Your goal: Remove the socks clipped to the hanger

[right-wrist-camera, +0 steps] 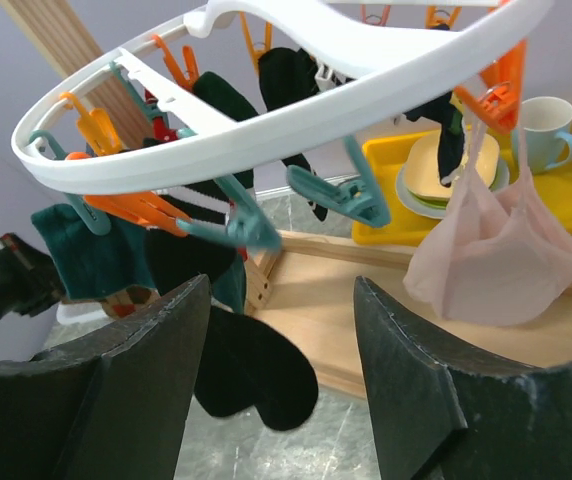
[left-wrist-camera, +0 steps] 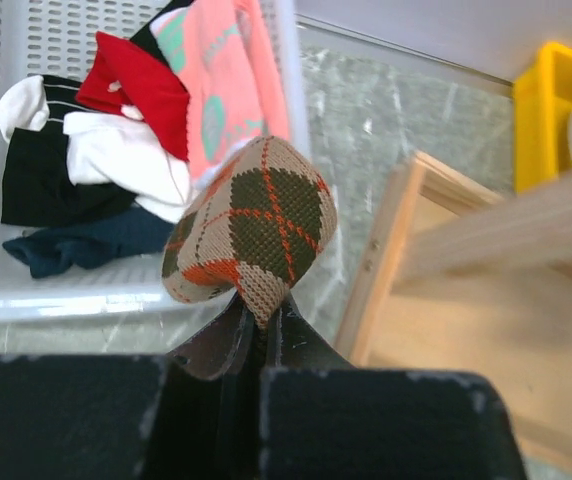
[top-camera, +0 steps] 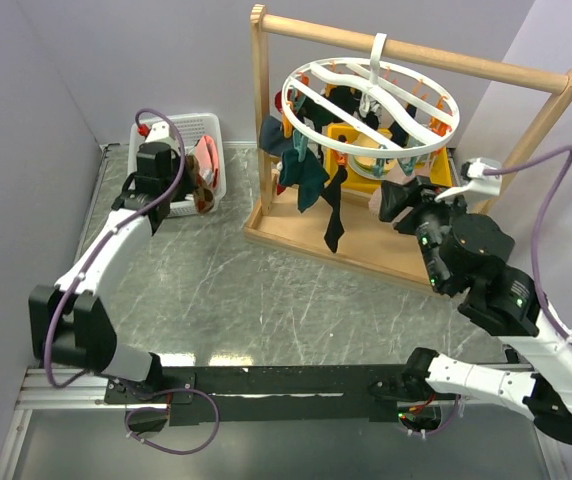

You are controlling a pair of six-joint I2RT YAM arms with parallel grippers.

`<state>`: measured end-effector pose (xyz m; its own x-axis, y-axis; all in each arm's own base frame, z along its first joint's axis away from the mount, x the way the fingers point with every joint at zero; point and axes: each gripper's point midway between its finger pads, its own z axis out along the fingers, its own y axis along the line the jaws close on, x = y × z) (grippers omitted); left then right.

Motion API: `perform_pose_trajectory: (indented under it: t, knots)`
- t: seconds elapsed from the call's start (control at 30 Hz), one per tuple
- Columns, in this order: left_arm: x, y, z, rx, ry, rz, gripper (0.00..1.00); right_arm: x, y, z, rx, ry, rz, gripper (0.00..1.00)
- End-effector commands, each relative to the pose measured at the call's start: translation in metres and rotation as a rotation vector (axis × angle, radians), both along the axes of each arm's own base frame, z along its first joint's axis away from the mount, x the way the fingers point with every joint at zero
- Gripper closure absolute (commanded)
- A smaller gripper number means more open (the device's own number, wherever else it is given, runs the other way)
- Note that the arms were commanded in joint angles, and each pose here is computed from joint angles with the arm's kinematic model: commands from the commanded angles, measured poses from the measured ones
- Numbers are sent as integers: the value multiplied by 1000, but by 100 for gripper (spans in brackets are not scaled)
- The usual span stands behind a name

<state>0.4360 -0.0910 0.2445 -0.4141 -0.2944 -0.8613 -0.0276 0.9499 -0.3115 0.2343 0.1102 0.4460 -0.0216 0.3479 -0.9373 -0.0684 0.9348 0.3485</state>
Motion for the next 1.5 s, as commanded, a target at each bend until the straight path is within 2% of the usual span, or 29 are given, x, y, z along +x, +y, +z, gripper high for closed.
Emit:
perform_pose_trajectory:
  t: [0.0, 0.03, 0.1, 0.13, 0.2, 0.4, 0.43, 0.47, 0.5, 0.57, 0.63, 0.67, 0.7, 0.73, 0.77, 0.8, 0.9, 0.93, 1.0, 1.03, 1.07, 1.33, 1.47]
  knots:
    - [42, 5, 27, -49, -95, 33, 99, -10, -19, 1, 17, -11, -21, 33]
    - [52, 8, 16, -45, -74, 41, 99, -12, -19, -1, 19, -8, -12, 32]
    - [68, 15, 30, -50, -102, 53, 99, -17, -26, -4, 31, -8, -12, 32]
    - [78, 17, 18, -41, -73, 62, 99, -19, -28, -10, 18, 4, -10, 31]
    - [97, 25, 24, -15, -85, 86, 99, -23, -32, -14, 31, 6, -9, 31]
    - [123, 48, 48, 55, -120, 162, 98, -28, -43, -32, 10, 38, -31, 30]
    - [124, 49, 50, 54, -119, 166, 90, -28, -43, -36, 3, 42, -31, 30]
    - [124, 48, 56, 49, -114, 153, 74, -29, -43, -36, 4, 40, -26, 30]
    - [124, 45, 54, 43, -97, 135, 42, -29, -42, -36, -2, 39, -19, 29]
    - [117, 27, 51, 10, -77, 52, 30, -29, -38, -35, -30, 34, 8, 29]
    - [98, 15, 74, -19, -146, 8, 22, -30, -30, -30, -30, 29, 49, 29]
    - [82, -3, 54, -42, -123, -52, 19, -28, -25, -31, -53, 36, 66, 28]
    - [64, -13, 98, -69, -261, -86, 9, -29, -21, -26, -50, 32, 92, 28]
    - [48, -35, 105, -80, -298, -135, 1, -28, -18, -25, -58, 37, 96, 27]
    - [33, -42, 88, -69, -270, -137, 1, -28, -18, -25, -68, 39, 97, 27]
    - [15, -50, 119, -85, -354, -157, 1, -28, -18, -19, -59, 29, 102, 27]
    - [-26, -85, 133, -107, -376, -256, 0, -30, -19, -10, -70, 2, 117, 27]
    - [-42, -103, 127, -107, -353, -315, 1, -32, -18, -8, -71, -3, 131, 25]
    - [-67, -112, 139, -113, -382, -355, 0, -33, -19, -4, -80, -14, 141, 19]
    - [-81, -126, 136, -116, -378, -398, 0, -34, -19, -4, -81, -15, 143, 13]
    - [-96, -126, 149, -136, -412, -414, 1, -35, -20, -2, -78, -19, 144, 13]
    - [-175, -173, 196, -249, -552, -708, 6, -37, -13, 8, -57, -11, 183, 13]
    - [-187, -201, 197, -241, -545, -801, 5, -37, -10, 19, -48, -25, 196, 13]
